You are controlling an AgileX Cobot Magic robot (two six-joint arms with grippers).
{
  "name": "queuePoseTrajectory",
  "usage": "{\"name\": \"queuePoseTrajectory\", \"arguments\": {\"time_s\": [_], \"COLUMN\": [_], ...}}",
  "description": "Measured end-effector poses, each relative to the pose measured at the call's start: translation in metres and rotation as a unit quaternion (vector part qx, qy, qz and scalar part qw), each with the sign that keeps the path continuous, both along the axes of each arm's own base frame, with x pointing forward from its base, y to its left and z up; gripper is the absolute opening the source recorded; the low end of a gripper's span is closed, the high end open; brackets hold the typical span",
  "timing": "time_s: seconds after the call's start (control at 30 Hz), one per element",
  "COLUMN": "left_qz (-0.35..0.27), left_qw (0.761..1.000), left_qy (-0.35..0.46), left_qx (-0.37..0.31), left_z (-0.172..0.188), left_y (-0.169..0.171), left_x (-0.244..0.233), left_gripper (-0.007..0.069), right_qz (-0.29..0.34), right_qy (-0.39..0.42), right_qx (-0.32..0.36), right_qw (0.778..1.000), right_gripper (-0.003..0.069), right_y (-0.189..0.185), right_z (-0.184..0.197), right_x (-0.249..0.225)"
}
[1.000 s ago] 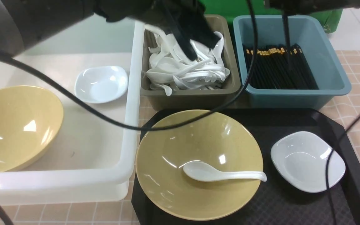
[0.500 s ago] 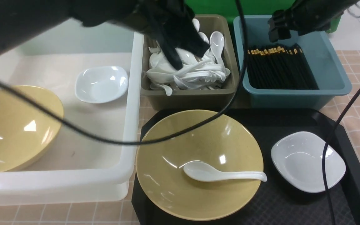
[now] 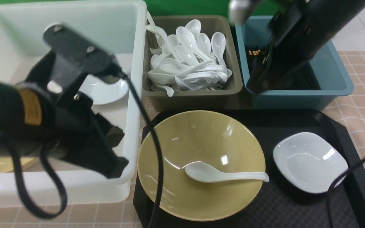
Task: On brown table put chopsticks spoon bowls plates into blue grey white boxes.
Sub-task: 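Reach down and grasp the white spoon resting in the bowl with the right gripper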
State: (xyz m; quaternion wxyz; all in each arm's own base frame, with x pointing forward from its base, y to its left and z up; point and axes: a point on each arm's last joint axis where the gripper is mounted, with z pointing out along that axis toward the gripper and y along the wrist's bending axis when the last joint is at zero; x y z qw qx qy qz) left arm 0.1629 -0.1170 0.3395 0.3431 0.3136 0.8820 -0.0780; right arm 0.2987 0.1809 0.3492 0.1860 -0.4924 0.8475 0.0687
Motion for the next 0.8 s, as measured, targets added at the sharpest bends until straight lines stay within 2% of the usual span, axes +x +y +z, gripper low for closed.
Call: {"name": "queuePoseTrajectory", "arguments": {"time_s": [0.1, 0.13, 0.27, 0.4, 0.53, 0.67, 0.8], "left_qz": [-0.001, -0.001, -0.001, -0.012, -0.030, -0.040, -0.039], "left_qw": [1.000, 1.000, 1.000, 1.000, 0.999, 0.999, 0.998], "left_qy": [-0.003, -0.002, -0.001, 0.002, 0.013, 0.032, 0.041], "left_qx": [-0.008, -0.012, -0.018, -0.020, -0.016, -0.001, -0.003], "left_z": [-0.001, -0.002, -0.002, -0.002, -0.005, -0.020, -0.033], "left_y": [0.002, 0.002, 0.001, -0.001, -0.002, -0.001, -0.001], "left_x": [-0.003, -0.004, -0.004, -0.005, -0.008, -0.011, -0.012], "left_gripper": [0.0002, 0.0002, 0.0002, 0.0002, 0.0002, 0.0002, 0.0002], "right_qz": [0.052, 0.091, 0.133, 0.132, 0.134, 0.142, 0.144], "right_qy": [0.024, 0.044, 0.057, 0.052, 0.091, 0.140, 0.148], "right_qx": [-0.023, -0.042, -0.059, -0.058, -0.082, -0.110, -0.122], "right_qw": [0.998, 0.994, 0.988, 0.988, 0.983, 0.974, 0.971], "right_gripper": [0.0474, 0.0474, 0.0485, 0.0519, 0.0537, 0.0538, 0.0510], "right_y": [0.015, 0.026, 0.044, 0.056, 0.060, 0.062, 0.063], "right_z": [-0.021, -0.038, -0.065, -0.089, -0.116, -0.140, -0.149], "right_x": [-0.012, -0.021, -0.023, -0.010, -0.005, -0.006, -0.004]}}
